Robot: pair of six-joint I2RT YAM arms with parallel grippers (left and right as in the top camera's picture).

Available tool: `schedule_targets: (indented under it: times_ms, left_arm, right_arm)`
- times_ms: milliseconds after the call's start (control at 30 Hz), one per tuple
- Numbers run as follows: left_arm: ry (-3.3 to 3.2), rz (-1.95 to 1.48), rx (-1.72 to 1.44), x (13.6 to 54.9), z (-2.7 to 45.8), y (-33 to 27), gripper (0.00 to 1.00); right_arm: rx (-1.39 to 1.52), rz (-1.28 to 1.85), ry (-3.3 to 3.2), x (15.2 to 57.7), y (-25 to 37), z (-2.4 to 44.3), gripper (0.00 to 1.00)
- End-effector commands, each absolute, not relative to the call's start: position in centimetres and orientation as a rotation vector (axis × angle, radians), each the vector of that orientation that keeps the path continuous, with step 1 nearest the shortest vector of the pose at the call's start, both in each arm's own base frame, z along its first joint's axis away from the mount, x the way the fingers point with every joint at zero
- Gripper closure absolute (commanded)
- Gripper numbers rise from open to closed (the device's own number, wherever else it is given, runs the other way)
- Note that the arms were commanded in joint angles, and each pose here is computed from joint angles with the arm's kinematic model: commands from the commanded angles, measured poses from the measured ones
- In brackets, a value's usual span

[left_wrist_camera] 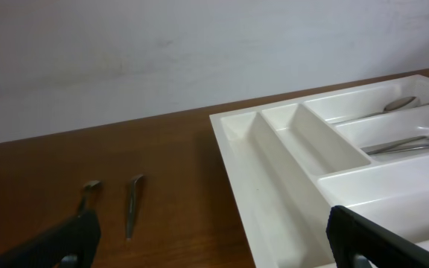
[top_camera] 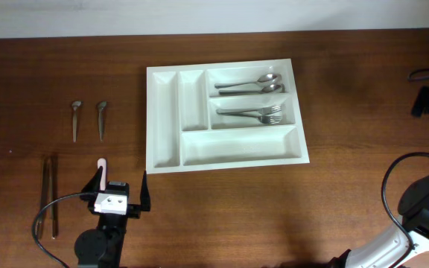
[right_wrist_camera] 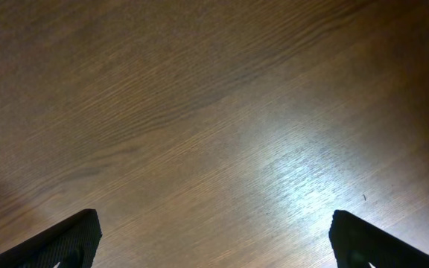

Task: Pack container
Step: 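Retract the right arm away to the right side of the table, then move the left gripper over the tongs on the left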

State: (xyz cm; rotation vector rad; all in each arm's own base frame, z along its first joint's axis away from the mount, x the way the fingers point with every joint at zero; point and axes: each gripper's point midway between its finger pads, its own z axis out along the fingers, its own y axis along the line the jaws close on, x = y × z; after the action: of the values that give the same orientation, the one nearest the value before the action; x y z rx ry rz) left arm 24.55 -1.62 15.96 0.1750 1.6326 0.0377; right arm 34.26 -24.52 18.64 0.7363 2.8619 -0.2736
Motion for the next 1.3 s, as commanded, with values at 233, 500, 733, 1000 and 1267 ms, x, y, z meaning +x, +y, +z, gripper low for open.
schedule_targets:
  times_ms: [233,500,733,1000,1267]
  left_arm:
    - [1.621,0.058,0.186,24.6,16.1,-1.5,0.01]
    - [1.566,0.021,0.199,24.4,18.0,-2.1,0.01]
    - [1.66,0.042,0.216,23.2,20.8,-1.9,0.01]
    - [1.939,0.305,0.054,22.4,25.9,3.1,0.01]
    - [2.254,0.541,0.026,23.6,28.4,6.1,0.01]
  right_arm:
    - [0.72,-0.267,2.862,34.4,-24.3,18.7,0.01]
    - [0.72,-0.267,2.862,34.4,-24.3,18.7,0.01]
    - [0.72,-0.267,2.862,34.4,-24.3,18.7,0.01]
    - [0.72,-0.267,2.862,34.4,-24.3,18.7,0.01]
    - [0.72,-0.267,2.862,34.4,-24.3,18.7,0.01]
